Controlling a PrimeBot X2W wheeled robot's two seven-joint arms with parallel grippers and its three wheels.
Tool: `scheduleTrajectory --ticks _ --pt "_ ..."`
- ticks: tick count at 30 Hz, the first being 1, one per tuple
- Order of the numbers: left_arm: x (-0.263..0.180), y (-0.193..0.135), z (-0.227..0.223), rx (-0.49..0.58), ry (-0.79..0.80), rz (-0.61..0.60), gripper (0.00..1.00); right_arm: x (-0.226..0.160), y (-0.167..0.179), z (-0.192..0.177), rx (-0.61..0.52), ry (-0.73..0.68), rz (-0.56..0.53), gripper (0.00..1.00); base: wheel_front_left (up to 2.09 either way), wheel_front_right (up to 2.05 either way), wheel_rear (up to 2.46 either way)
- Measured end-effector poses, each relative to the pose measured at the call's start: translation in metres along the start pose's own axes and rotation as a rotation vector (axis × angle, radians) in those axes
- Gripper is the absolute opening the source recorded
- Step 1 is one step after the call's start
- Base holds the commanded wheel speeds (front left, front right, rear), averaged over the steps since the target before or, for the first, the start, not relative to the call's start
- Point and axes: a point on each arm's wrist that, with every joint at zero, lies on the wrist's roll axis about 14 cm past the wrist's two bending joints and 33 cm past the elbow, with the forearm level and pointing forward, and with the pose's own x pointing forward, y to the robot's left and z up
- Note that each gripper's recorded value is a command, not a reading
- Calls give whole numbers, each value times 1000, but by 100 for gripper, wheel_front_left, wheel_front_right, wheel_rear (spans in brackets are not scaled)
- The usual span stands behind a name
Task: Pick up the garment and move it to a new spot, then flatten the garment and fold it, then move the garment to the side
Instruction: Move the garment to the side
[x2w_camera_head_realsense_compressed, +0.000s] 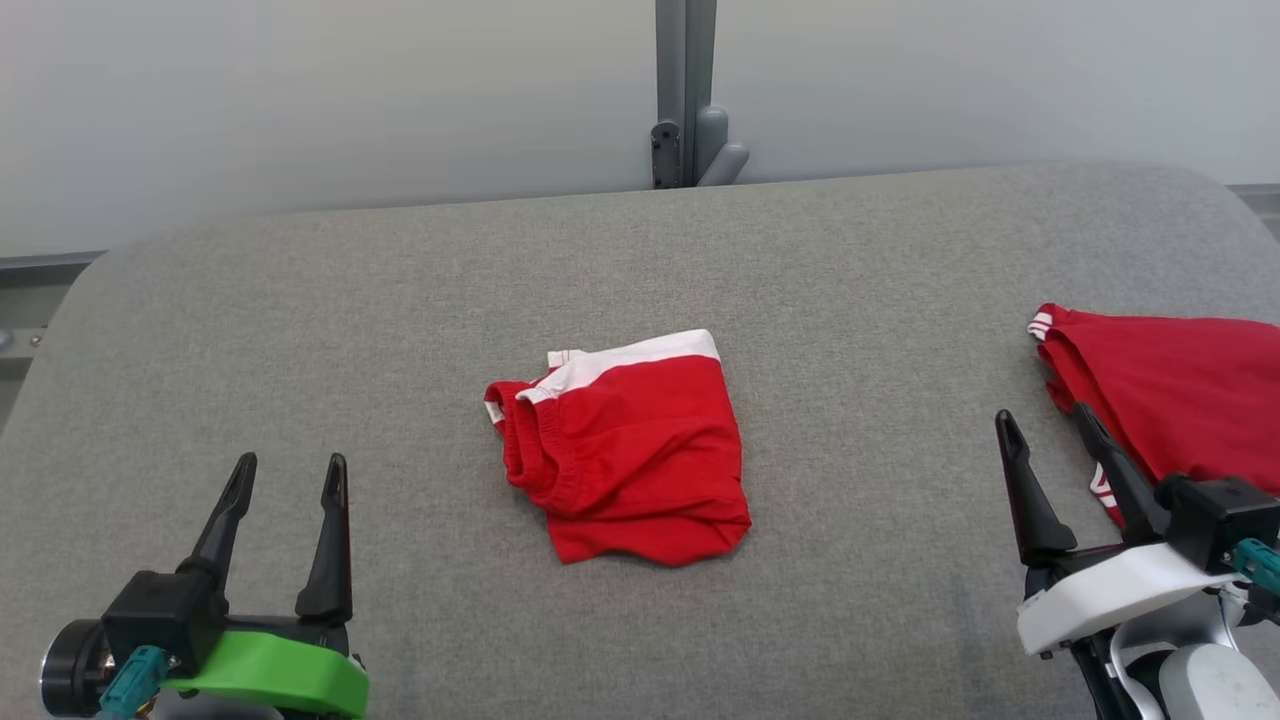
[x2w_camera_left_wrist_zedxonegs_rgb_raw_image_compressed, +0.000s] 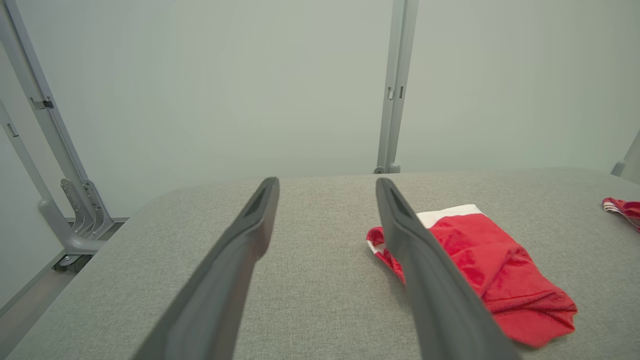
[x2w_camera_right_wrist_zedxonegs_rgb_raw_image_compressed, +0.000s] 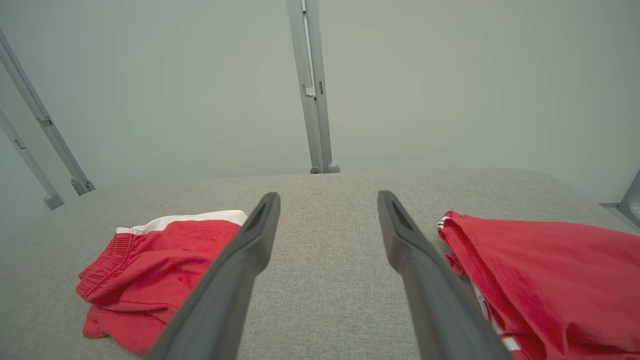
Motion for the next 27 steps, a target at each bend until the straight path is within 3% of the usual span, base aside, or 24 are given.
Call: scheduleTrajectory --ticks 11,19,23,27 --pt "25 4 10 0 -52 5 100 44 18 -24 49 64 67 100 0 0 0" --pt "46 14 -3 -2 -46 27 100 77 62 -79 111 217 197 100 0 0 0" --pt "51 22 -17 -3 -19 51 100 80 97 -131 173 392 284 100 0 0 0" --pt "50 30 -27 0 6 75 100 79 116 -159 213 501 326 100 0 0 0"
